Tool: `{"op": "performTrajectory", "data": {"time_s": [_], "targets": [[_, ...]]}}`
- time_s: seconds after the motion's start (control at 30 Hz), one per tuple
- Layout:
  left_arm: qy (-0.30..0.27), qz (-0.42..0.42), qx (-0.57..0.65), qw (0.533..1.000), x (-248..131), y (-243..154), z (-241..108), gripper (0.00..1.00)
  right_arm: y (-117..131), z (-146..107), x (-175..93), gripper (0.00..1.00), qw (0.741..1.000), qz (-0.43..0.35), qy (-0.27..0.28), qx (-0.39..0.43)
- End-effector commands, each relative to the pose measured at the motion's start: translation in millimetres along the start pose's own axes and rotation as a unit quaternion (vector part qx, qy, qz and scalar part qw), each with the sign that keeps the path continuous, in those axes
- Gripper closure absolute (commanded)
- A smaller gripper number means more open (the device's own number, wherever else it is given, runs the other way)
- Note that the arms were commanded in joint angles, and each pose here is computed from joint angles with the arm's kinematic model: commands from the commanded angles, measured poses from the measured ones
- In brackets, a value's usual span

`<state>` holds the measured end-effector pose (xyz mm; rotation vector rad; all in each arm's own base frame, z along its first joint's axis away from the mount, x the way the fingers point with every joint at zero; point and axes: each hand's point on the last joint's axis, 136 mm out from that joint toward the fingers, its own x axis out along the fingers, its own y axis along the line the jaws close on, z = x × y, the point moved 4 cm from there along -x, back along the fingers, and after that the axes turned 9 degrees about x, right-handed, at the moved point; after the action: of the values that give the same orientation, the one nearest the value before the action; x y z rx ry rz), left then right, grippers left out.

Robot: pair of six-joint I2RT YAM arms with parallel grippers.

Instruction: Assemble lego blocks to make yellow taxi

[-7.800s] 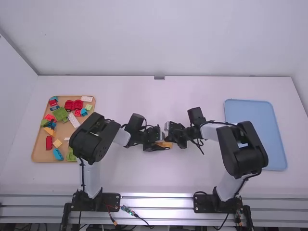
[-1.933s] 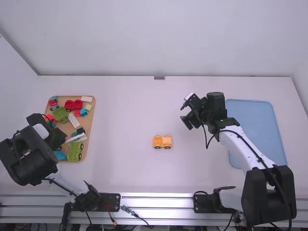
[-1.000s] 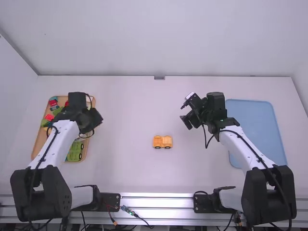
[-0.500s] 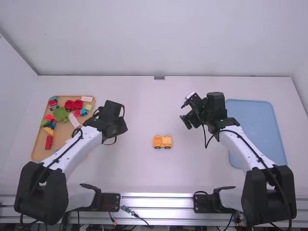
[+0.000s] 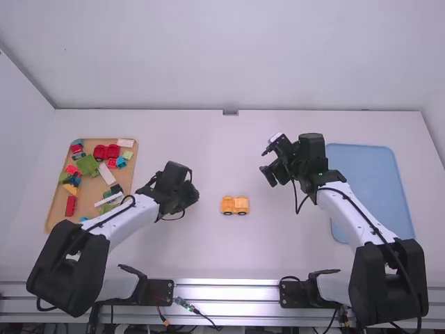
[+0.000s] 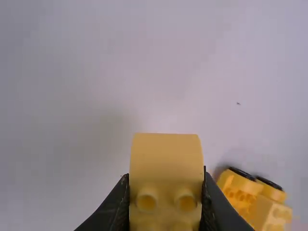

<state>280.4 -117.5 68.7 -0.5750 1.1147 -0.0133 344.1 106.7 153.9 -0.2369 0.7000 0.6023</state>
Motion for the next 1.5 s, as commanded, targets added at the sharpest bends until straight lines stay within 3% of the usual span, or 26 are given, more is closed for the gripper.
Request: {"op": "performTrajectory", "data": {"time_s": [0.0, 0.2, 0.57, 0.8, 1.07, 1.47], "targets": [[0.046, -0.050, -0.030, 0.997, 4, -7, -18, 0.98, -1, 15, -7, 0.01, 1.000, -0.003, -0.020, -0.004], [0.039, -0.063, -0.059, 0.996, 8, -5, -21, 0.98, -2, 15, -7, 0.01, 1.000, -0.004, -0.019, -0.004], [-0.030, 0.054, -0.138, 0.988, 7, 29, -8, 0.98, -1, 14, -7, 0.01, 1.000, -0.003, -0.018, -0.005], [-0.043, 0.141, -0.181, 0.972, -14, 36, 4, 0.97, -1, 15, -7, 0.01, 1.000, -0.002, -0.020, -0.004], [-0.072, 0.153, -0.181, 0.969, -11, 25, 4, 0.98, -1, 15, -7, 0.01, 1.000, -0.003, -0.020, -0.004], [-0.010, 0.213, -0.174, 0.961, 16, 2, 4, 0.98, -1, 14, -7, 0.01, 1.000, -0.003, -0.018, -0.004]]}}
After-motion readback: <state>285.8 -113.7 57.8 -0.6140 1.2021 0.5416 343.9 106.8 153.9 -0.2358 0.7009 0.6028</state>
